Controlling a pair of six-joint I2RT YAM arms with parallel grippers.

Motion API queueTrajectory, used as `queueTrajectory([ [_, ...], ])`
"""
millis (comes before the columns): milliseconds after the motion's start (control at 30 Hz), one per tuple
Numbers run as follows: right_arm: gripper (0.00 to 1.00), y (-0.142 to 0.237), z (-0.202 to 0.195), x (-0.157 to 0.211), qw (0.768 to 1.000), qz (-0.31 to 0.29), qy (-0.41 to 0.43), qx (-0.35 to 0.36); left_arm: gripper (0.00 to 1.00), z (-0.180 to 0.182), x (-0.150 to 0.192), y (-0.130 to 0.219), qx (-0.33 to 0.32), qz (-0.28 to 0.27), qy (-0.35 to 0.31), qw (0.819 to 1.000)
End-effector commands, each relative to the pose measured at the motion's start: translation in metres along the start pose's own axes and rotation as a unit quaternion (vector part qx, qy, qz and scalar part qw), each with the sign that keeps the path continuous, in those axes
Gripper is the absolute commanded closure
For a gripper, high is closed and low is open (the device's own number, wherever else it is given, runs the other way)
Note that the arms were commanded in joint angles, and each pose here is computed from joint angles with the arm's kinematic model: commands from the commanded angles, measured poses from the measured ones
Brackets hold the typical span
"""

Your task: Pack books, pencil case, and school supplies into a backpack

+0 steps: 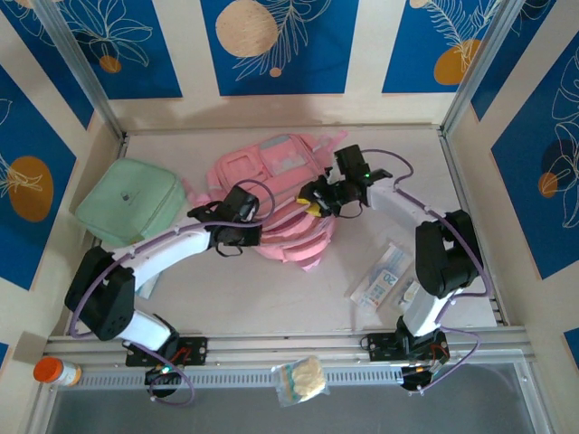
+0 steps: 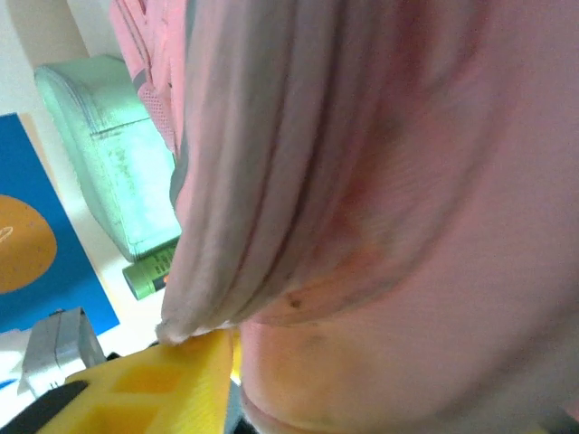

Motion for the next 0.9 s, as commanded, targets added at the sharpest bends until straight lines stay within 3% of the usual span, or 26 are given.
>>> queueTrajectory([
  [0,0.53,-0.003,0.02,0.02,0.999,-0.046,0.001,0.0,1.0,-0.016,-0.01,0.003,0.049,-0.026,0.006,0.998],
  [100,0.47,-0.017,0.027,0.033,0.998,-0.065,-0.003,0.008,1.0,-0.015,-0.01,0.001,0.046,-0.025,0.007,0.999],
  [167,0.49,-0.026,0.03,0.035,0.997,-0.076,0.0,0.024,1.0,-0.015,-0.01,0.002,0.045,-0.028,0.006,0.999],
  [500,1.0,-0.016,0.021,0.031,0.995,-0.081,0.013,0.057,1.0,0.001,-0.008,0.008,-0.022,-0.048,0.0,0.999],
  [667,1.0,0.01,0.017,0.027,0.997,-0.068,0.031,0.026,1.0,0.025,-0.012,0.012,-0.063,-0.061,0.014,0.996],
  [867,1.0,0.03,0.013,0.016,0.999,-0.042,0.031,-0.013,1.0,0.055,-0.04,0.013,-0.065,-0.091,0.051,0.992],
])
Point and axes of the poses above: each hand's point on the last joint's axis, 136 mm out from that joint toward the fingers, its own y axis back along the fingers, its own z axis along the line the jaws close on, x = y × z, the point moved 10 cm from there along y, back along the fingers, and after that the axes turned 7 degrees about y, right-handed, at the moved point
